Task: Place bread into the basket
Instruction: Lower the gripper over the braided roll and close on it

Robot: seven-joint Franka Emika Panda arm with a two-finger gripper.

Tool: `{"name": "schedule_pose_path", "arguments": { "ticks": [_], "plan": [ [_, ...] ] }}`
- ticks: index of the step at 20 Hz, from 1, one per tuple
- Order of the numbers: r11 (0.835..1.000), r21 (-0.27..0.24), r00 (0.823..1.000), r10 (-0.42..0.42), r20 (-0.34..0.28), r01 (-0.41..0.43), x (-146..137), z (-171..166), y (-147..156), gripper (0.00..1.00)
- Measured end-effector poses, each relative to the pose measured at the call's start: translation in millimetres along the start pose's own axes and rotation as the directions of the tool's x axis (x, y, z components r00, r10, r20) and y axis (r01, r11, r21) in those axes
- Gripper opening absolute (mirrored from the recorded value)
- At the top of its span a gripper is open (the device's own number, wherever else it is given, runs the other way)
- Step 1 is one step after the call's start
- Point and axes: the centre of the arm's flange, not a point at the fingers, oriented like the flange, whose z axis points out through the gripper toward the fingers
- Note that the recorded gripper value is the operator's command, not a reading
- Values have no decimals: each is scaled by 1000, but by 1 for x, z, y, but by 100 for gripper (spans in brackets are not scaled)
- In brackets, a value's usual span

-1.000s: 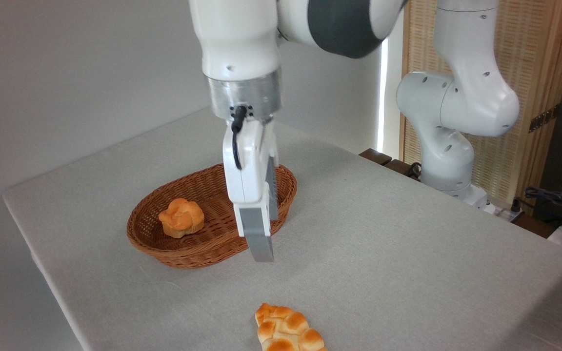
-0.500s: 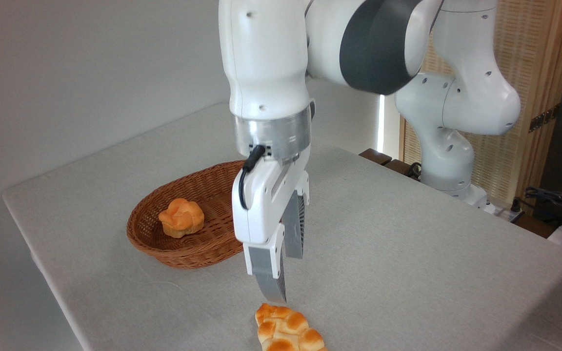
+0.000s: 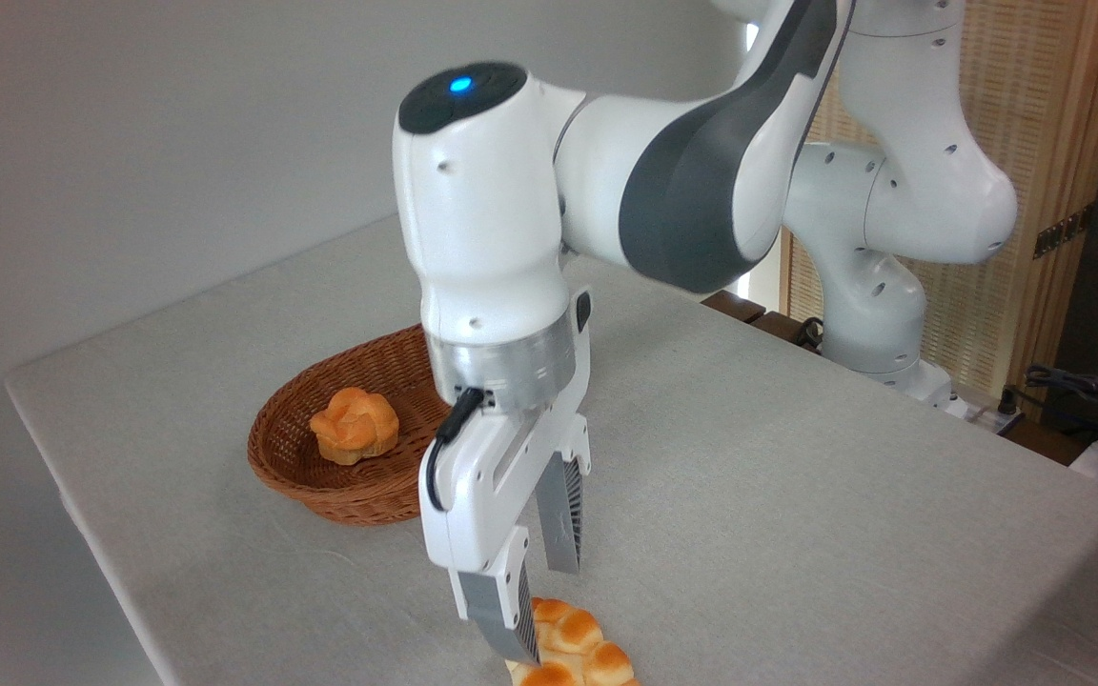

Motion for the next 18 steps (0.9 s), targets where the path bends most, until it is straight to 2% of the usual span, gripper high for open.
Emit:
{"name": "schedule_pose_path", "arguments": {
  "ticks": [6,10,12,16,18],
  "plan": [
    [999,-20,999,25,21,-25,-2,30,-10,100],
    [998,-34,998,51,36,-50,3,34,-12,99],
    [998,-36,998,52,36,-51,3,35,-12,82],
    [997,-42,997,69,34,-67,3,39,-13,37],
    [995,-45,995,92,32,-90,3,40,-13,27]
  ]
}}
